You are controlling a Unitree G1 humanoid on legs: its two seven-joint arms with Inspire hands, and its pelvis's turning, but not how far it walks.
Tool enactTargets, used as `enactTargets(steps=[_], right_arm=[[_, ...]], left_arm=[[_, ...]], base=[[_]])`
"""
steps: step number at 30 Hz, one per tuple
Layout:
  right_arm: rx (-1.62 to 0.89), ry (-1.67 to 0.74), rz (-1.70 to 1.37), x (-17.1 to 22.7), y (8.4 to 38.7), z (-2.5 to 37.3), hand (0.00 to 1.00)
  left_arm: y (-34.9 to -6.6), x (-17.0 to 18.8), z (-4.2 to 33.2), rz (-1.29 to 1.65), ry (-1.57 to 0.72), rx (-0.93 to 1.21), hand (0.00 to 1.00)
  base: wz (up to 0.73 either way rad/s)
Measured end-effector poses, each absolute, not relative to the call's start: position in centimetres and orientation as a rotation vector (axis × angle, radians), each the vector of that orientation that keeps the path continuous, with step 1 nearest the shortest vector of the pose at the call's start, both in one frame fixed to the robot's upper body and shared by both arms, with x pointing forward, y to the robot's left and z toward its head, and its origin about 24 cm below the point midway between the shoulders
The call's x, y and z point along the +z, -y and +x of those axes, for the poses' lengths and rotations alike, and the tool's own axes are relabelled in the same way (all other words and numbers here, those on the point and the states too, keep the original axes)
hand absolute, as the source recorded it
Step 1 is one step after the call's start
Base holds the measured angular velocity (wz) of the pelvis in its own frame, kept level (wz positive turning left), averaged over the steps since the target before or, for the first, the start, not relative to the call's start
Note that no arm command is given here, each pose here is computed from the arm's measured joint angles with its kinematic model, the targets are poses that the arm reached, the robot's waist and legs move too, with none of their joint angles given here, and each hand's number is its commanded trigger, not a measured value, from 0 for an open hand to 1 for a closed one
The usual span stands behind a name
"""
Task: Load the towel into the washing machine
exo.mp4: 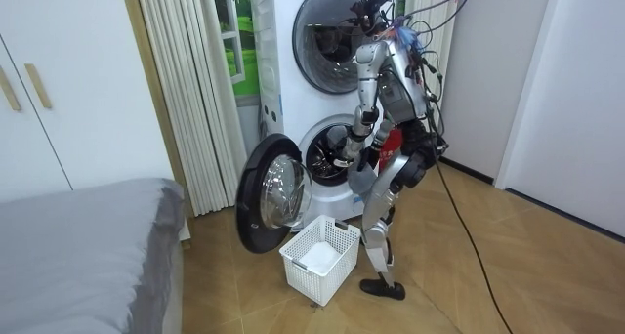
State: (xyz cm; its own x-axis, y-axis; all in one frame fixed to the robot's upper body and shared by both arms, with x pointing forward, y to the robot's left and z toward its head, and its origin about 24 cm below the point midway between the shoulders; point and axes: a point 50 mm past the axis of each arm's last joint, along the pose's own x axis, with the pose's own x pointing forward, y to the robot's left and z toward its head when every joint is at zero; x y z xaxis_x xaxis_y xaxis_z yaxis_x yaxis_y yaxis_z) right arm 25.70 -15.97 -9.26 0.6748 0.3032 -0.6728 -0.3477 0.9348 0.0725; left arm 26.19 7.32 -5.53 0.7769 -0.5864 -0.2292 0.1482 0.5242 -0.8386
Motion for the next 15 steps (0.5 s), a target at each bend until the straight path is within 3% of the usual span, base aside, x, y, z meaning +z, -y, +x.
enactTargets(steps=[8, 10, 11, 15], right_arm=[[0.333, -0.724, -0.040, -9.2, 15.7, 25.6, 1.00], [0.322, -0.731, -0.029, -9.5, 15.7, 25.3, 1.00], [0.321, -0.735, -0.026, -9.6, 15.7, 25.2, 1.00], [0.301, -0.764, -0.024, -10.0, 15.7, 24.7, 1.00]], left_arm=[[-7.6, -5.4, 26.4, -0.964, -0.506, -0.430, 1.00], [-7.7, -5.6, 26.2, -0.971, -0.509, -0.418, 0.11], [-7.7, -5.7, 26.1, -0.972, -0.512, -0.415, 0.00], [-8.3, -6.4, 25.5, -1.021, -0.524, -0.359, 0.00]], base=[[-0.01], [0.00], [0.00], [0.00]])
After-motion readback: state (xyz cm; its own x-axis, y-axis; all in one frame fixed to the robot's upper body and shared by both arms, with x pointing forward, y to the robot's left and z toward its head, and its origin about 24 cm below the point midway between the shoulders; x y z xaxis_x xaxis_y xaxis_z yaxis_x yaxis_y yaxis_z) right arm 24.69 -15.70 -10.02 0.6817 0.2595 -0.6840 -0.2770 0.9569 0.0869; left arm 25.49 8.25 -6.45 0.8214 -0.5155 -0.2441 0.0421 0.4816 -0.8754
